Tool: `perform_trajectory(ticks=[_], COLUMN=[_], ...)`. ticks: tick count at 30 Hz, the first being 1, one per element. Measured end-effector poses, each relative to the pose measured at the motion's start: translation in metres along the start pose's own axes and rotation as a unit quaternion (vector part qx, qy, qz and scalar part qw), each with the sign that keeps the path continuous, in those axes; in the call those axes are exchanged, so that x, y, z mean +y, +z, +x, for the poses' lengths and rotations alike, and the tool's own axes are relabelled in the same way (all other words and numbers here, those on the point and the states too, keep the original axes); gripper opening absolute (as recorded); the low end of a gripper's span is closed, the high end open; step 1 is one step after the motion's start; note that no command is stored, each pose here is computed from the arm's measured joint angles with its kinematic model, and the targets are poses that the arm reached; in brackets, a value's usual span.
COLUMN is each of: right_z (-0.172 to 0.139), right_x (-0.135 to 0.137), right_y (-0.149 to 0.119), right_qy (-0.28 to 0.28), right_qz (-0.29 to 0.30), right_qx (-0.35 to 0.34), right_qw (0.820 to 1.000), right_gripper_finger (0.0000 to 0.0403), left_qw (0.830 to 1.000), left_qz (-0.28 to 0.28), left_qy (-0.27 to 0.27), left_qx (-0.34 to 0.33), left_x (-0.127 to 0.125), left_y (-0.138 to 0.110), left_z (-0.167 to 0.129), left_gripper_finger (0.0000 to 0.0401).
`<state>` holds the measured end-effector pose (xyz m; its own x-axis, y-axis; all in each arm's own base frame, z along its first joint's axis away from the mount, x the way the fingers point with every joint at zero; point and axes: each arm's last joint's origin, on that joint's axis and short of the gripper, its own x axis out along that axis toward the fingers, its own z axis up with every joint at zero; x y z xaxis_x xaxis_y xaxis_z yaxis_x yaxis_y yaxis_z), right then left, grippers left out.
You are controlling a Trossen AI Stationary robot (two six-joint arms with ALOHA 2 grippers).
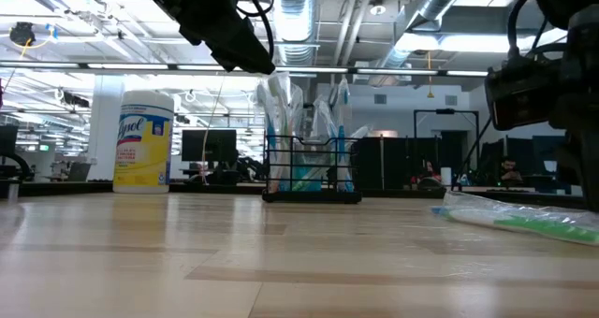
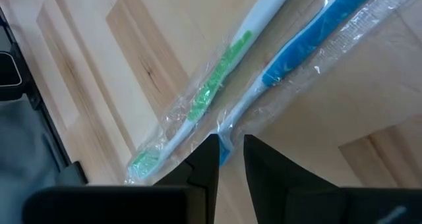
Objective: Pick & Place toothbrushing station
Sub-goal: Put the blue toothbrush into the black mesh organizer
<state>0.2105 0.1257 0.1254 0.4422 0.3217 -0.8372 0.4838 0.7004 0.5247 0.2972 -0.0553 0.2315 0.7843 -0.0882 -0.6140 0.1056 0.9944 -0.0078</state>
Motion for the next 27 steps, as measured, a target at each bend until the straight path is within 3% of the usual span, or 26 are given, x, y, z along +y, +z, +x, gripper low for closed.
perform_trajectory(ticks=[5,9,16,20,27], right_z=[0.001,0.001,0.000,-0.005,-0.022], right_x=[-0.001,-0.001,-0.001,0.013,0.044], right_y=[0.001,0.001,0.001,0.006,0.023], right_qy=[-0.002,-0.004,-0.003,0.014,-0.004], right_qz=[-0.016,-0.040,-0.046,-0.079,-0.137], right_qx=[-0.002,-0.001,0.001,-0.007,-0.018], right_qw=[1.000,0.999,0.999,0.997,0.990], right_gripper_finger=[0.0054,0.0009,0.0001,0.0000,0.0000], left_qw=[1.000,1.000,1.000,1.000,1.000], left_qz=[0.000,0.000,-0.001,0.000,-0.001], left_qy=[0.000,-0.001,-0.001,-0.002,-0.004], left_qx=[-0.002,-0.004,-0.009,-0.014,-0.023], left_x=[0.000,0.000,0.000,-0.001,-0.001], left_y=[0.000,0.001,0.002,0.003,0.005], left_z=[0.000,0.000,0.000,0.000,0.000], left_gripper_finger=[0.0122,0.0122,0.0122,0.0122,0.0122])
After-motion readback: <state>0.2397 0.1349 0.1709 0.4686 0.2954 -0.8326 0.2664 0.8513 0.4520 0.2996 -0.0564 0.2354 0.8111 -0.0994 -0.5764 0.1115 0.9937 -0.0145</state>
